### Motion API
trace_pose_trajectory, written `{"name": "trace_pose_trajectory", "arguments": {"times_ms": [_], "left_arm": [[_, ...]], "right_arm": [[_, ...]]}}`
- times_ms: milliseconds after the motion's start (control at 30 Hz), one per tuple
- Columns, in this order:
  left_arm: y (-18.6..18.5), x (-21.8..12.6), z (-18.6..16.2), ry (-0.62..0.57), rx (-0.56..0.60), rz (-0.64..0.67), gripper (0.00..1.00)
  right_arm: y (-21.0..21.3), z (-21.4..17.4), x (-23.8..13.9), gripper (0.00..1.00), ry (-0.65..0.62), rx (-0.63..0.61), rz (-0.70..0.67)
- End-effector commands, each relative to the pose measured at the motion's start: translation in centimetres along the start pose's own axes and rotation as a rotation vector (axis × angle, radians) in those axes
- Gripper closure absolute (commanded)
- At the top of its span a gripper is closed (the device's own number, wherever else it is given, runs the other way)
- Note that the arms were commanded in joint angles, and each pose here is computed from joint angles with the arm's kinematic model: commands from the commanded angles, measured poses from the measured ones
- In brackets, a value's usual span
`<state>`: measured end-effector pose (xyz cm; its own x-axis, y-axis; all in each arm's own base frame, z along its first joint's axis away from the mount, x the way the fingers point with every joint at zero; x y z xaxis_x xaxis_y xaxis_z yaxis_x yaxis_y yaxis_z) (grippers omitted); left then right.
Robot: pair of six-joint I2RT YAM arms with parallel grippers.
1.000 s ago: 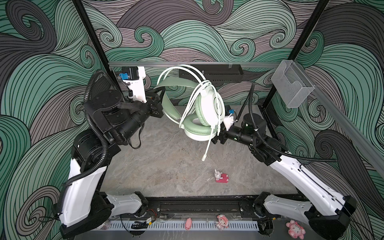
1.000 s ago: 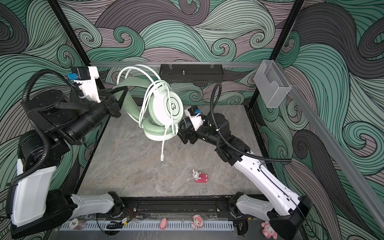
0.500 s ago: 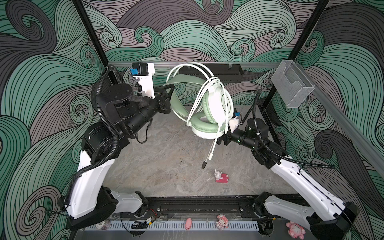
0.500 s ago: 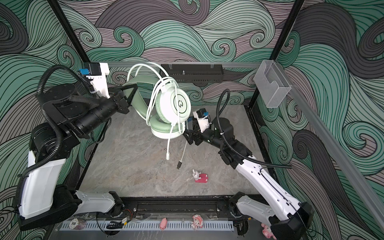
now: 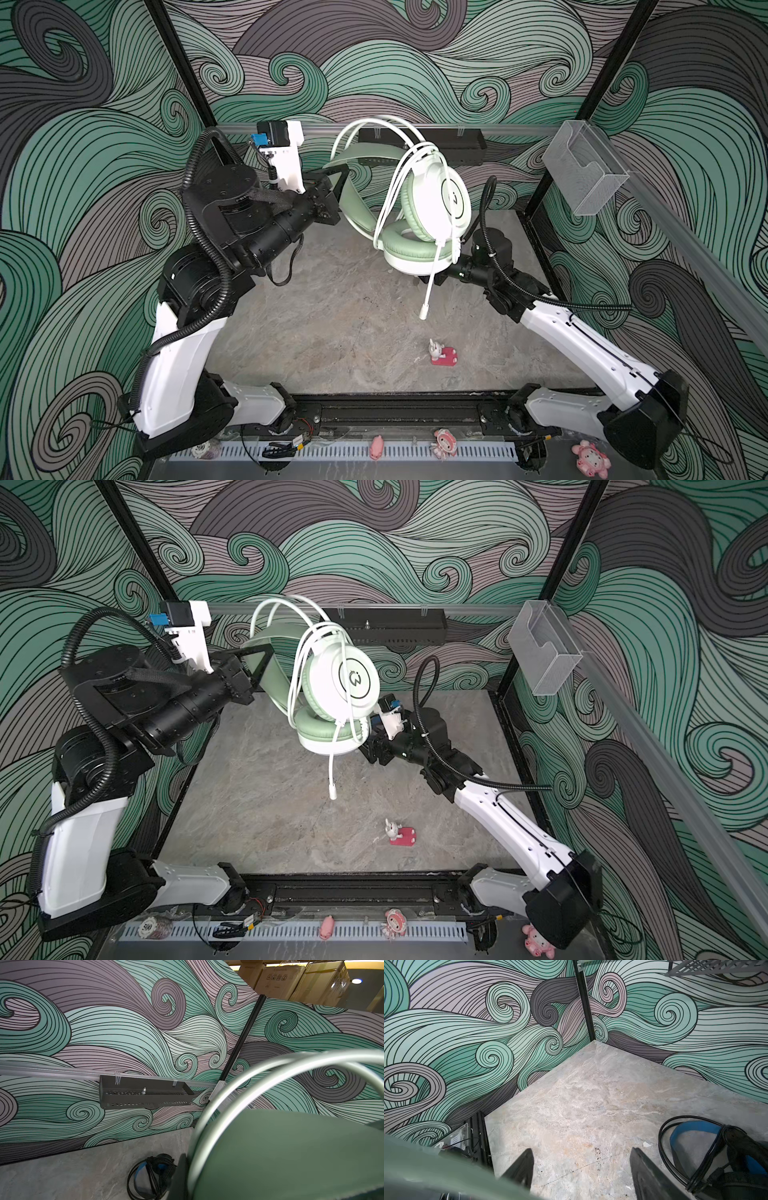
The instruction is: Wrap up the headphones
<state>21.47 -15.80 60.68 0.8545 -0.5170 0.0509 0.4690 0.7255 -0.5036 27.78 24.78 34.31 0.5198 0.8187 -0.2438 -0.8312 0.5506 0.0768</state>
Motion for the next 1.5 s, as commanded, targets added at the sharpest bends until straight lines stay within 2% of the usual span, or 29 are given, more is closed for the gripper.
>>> {"name": "trace_pose_trajectory", "arguments": {"times_ms": [0,467,1067,1467], "left_arm": [[-1.5,-1.7,3.1,-0.113,-0.098,-0.081,1.00],[-1.5,-1.3,3.3,-0.118,-0.122,-0.092,1.00],[-1.1,-1.0,3.0,-0.112,-0.148,-0.088,1.00],[-0.9,-1.0,3.1,-0.117,-0.155,-0.084,1.00]], "right_arm": [[-0.2,2.6,-0.2,0.28,-0.075,-0.042,0.001],[0.0,0.3,1.0,0.47,-0.040,0.028,0.060],[-0.2,-5.4,2.4,0.48,0.063,0.097,0.079],[0.1,-6.9,2.4,0.60,0.100,0.108,0.097]]}}
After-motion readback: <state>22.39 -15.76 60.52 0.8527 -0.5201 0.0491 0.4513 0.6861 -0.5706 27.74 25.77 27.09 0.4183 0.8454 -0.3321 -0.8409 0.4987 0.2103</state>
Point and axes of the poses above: each gripper's point midway between its finger pads, its own x axis out along the fingers, its own y axis along the line the jaws close on, z = x × y, the point moved 4 cm from there along -x, back along the fingers, and after that the axes turned 8 degrees about -x, right-handed, at the moved point
